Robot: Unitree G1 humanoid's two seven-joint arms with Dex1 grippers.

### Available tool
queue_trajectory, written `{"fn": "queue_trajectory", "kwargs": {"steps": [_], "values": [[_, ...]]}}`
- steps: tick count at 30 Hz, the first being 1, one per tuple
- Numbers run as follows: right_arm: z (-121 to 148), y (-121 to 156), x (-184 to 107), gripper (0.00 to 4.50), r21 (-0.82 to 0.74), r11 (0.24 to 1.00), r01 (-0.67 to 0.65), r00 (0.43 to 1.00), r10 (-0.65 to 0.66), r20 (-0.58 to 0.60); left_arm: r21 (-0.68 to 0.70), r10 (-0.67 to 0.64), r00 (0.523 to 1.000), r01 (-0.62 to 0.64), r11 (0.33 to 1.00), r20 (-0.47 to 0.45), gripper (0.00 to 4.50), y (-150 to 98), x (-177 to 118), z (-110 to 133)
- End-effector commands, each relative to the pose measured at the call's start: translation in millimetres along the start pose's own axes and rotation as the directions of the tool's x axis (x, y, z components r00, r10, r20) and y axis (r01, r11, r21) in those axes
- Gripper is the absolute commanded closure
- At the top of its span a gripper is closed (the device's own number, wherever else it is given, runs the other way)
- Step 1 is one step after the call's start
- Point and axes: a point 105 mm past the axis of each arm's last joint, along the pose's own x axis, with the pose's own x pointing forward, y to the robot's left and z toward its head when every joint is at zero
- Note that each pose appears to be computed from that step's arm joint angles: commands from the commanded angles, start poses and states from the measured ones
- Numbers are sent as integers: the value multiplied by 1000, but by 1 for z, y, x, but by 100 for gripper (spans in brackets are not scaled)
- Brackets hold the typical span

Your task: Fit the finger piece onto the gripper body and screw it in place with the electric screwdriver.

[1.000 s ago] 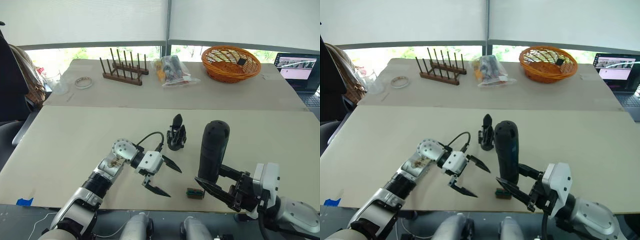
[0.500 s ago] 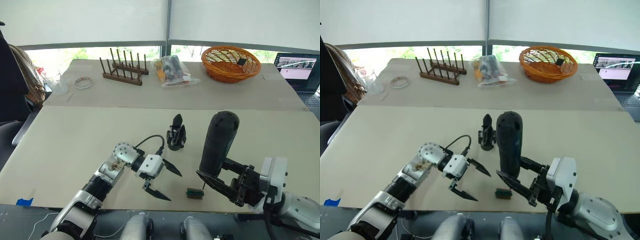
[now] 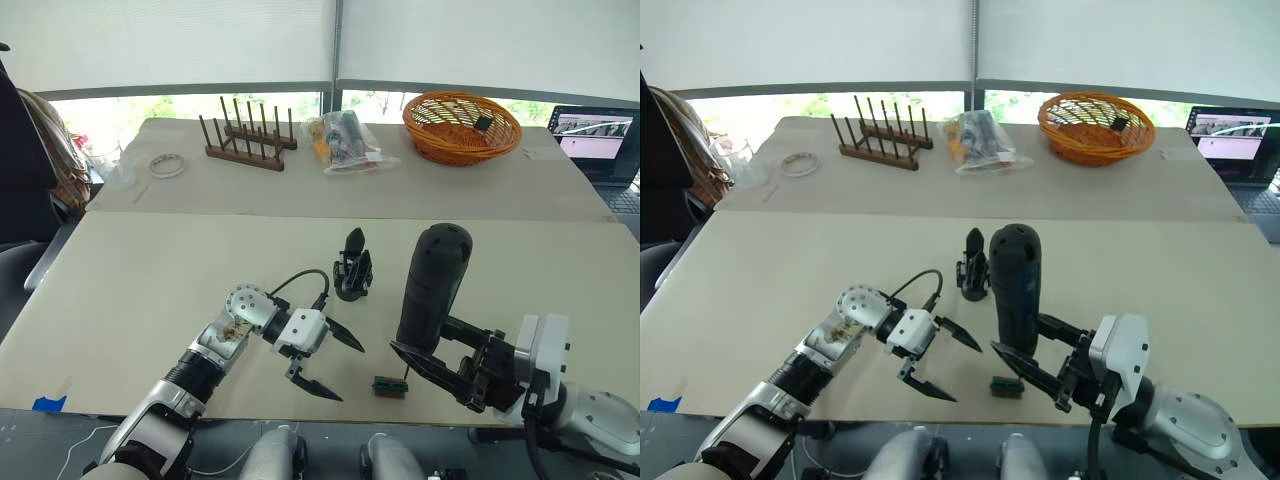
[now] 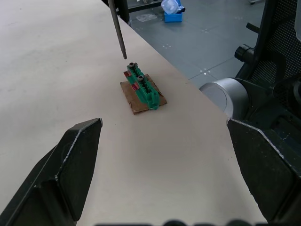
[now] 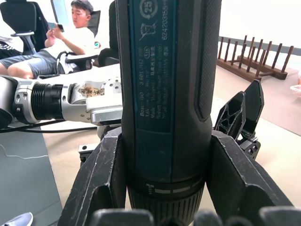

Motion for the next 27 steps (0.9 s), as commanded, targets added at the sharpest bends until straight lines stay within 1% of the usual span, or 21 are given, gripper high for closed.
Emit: {"fn": "queue_trajectory", "kwargs": {"steps": [1,27], "values": [[13,5,1,257,-42,999,-21,999,23,46,46,-2,1000,2,999,1,0,4,0,8],[9,8,-1,257,-35,999,-24,999,25,26,59,-5,1000,4,998,7,0,5,1,11]]}}
